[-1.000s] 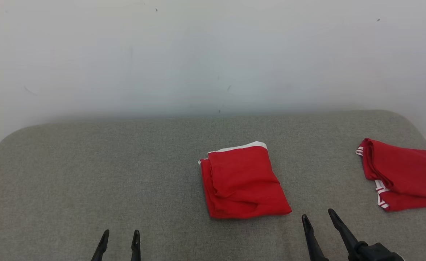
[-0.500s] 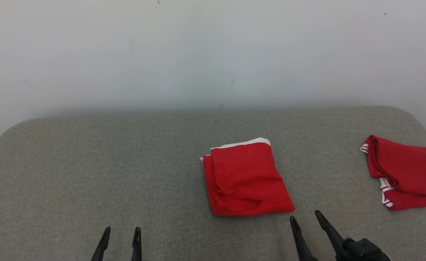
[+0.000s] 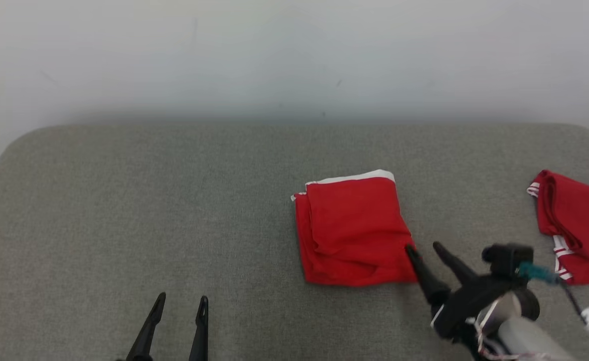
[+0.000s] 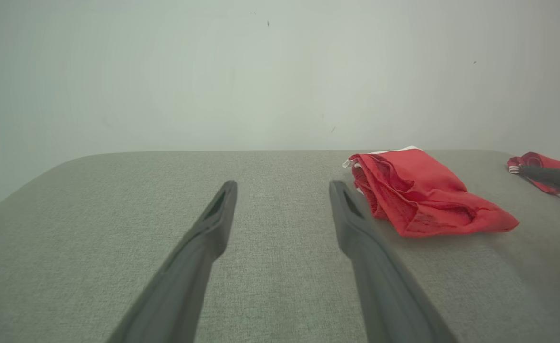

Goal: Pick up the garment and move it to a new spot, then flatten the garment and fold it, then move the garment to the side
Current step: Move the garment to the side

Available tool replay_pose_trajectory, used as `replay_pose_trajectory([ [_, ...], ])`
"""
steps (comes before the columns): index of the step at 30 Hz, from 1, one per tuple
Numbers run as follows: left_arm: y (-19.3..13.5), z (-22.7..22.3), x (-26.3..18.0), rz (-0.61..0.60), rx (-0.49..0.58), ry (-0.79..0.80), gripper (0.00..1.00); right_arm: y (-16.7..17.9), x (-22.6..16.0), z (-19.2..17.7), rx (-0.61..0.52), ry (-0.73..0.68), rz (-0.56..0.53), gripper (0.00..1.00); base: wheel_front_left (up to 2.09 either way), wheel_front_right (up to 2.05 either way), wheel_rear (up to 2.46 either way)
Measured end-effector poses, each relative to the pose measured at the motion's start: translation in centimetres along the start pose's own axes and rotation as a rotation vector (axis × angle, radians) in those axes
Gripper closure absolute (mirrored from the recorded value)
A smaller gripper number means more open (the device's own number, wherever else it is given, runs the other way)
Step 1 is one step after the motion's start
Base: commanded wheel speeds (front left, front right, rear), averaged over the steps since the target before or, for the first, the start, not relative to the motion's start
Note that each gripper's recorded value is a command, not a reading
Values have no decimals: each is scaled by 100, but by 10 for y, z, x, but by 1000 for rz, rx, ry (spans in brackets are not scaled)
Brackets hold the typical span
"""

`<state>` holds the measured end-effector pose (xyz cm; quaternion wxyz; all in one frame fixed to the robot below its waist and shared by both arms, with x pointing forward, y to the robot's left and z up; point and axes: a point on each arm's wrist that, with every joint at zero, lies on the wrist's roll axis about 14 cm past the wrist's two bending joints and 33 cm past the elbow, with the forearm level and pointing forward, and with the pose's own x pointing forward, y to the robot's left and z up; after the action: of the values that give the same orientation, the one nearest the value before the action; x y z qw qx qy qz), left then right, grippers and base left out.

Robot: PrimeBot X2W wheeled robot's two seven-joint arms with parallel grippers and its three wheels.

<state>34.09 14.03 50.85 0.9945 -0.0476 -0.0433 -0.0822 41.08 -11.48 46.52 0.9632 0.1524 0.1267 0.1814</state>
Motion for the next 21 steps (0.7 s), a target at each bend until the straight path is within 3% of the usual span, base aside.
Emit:
replay_pose_trajectory([
  [11, 2, -14, 25, -16, -8, 35, 0, -38, 39, -8, 191, 312, -14, 0, 0, 0, 0],
  [21, 9, -32, 45, -12, -19, 78, 0, -60, 70, -30, 268, 502, -33, 0, 0, 0, 0],
])
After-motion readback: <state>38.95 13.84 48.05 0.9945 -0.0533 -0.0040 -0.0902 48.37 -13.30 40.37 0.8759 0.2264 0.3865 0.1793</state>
